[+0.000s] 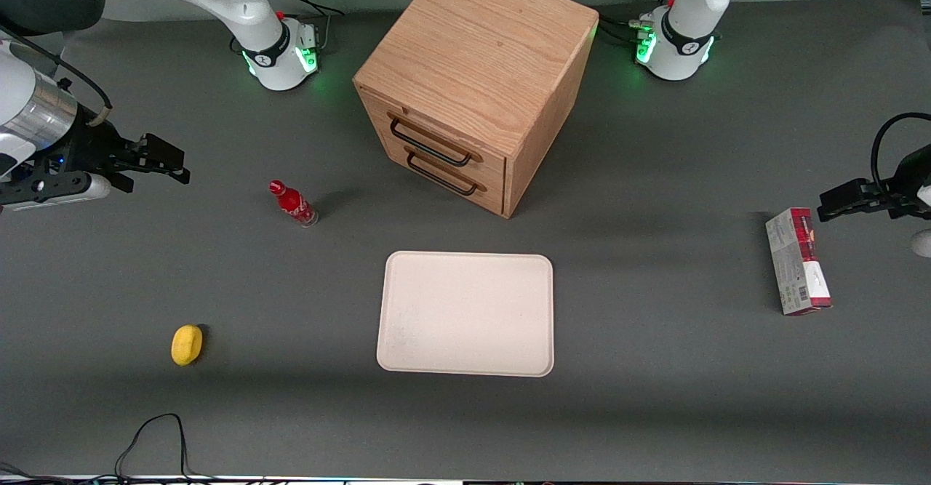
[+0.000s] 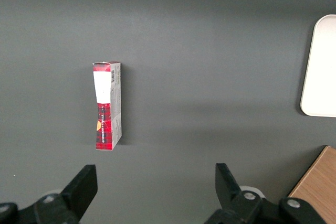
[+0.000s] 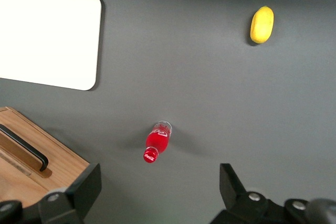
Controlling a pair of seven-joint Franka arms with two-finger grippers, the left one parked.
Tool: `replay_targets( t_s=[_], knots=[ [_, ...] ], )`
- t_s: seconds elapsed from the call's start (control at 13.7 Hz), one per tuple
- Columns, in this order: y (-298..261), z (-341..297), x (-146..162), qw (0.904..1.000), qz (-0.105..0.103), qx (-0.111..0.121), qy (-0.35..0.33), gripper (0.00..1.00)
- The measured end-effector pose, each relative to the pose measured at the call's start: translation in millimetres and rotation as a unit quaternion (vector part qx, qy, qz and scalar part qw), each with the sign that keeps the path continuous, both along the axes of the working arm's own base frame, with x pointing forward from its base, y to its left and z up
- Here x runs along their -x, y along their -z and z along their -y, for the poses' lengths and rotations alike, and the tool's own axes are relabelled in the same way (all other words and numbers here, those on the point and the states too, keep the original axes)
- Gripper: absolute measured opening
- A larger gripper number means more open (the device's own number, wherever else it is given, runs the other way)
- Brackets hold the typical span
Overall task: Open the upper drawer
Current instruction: 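Lift the right gripper from rest toward the wooden cabinet, then move the right gripper to the upper drawer's black handle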
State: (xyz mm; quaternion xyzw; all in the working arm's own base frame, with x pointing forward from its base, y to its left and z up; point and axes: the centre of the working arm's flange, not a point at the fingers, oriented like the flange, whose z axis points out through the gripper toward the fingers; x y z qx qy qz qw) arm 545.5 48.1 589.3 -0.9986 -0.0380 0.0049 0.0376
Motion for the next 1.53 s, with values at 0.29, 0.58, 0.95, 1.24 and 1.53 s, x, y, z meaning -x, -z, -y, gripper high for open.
replay_targets(
  t_s=[0.29,0.58,0.95,1.24,1.53],
  knots=[
    [1.5,-2.6,-0.8,1.0,-0.005,0.001,-0.002,1.0],
    [13.8,-10.6,-6.6,0.9997,-0.015,0.002,-0.017,1.0],
    [37.4,-80.6,-15.8,0.9961,-0.032,0.007,-0.081,1.0],
    [83.7,-191.2,-26.1,0.9834,-0.056,0.016,-0.172,1.0],
    [124.2,-276.5,-17.5,0.9554,-0.077,-0.002,-0.285,1.0]
  ],
)
